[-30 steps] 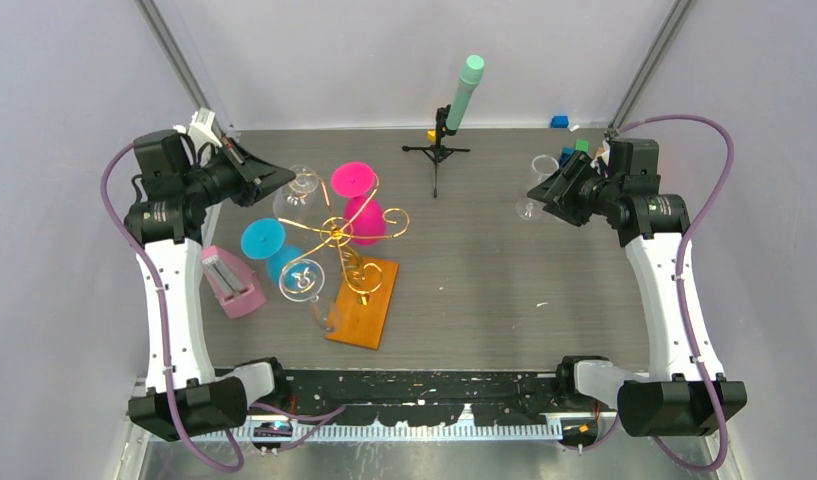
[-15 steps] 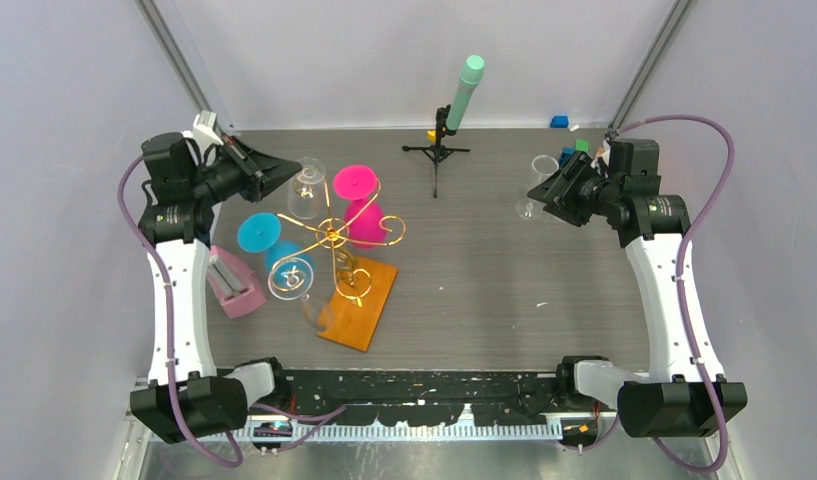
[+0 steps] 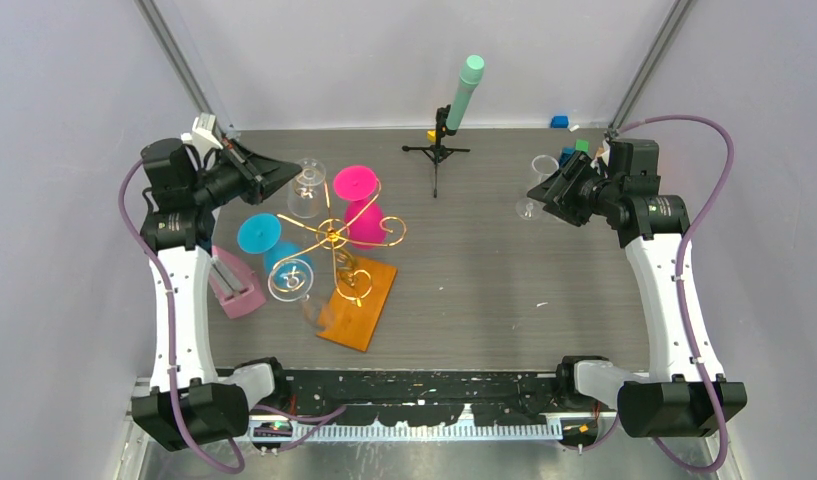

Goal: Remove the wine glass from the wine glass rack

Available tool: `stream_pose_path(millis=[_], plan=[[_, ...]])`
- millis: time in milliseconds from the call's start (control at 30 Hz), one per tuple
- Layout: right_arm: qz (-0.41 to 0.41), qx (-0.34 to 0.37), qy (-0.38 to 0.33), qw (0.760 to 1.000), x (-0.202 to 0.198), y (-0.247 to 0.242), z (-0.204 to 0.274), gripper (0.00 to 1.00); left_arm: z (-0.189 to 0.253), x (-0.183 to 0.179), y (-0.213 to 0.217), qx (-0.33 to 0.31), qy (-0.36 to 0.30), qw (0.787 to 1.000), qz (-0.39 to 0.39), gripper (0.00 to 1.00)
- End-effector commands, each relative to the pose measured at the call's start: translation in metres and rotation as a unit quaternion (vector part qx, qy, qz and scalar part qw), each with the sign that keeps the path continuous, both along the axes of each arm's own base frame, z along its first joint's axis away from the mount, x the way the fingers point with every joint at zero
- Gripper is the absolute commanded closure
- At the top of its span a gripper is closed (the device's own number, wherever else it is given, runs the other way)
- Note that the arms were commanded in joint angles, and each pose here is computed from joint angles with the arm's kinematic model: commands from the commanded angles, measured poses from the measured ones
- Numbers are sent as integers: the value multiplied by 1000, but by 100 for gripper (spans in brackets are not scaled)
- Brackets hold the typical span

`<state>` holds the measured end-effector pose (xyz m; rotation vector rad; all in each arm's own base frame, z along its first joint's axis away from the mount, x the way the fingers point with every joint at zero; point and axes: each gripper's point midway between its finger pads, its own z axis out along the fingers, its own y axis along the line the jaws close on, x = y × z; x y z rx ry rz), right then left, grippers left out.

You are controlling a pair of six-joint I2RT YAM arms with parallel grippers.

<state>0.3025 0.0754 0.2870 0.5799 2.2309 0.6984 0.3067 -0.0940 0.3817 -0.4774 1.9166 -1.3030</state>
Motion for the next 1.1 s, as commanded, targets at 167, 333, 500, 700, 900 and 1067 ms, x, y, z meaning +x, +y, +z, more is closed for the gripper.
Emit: stream_pose_path(millis=[167, 333, 500, 700, 900, 1067], plan=[[6, -6, -18, 1000, 4, 1, 6, 47, 20, -24, -12, 12, -56, 997, -53, 100], [8, -4, -18, 1000, 5, 3, 6, 48, 13, -25, -12, 17, -47, 997, -62, 100], [7, -4, -17, 1000, 5, 3, 6, 48, 7, -20, -11, 16, -38, 997, -65, 100], [5, -4, -19, 1000, 3, 2, 6, 47, 13, -18, -13, 18, -43, 997, -69, 100], [4, -7, -21, 1000, 2, 1, 7, 47, 13, -31, -15, 26, -40, 996, -69, 100], [8, -9, -18, 1000, 4, 2, 7, 48, 15, -40, -13, 49, -41, 996, -56, 100]])
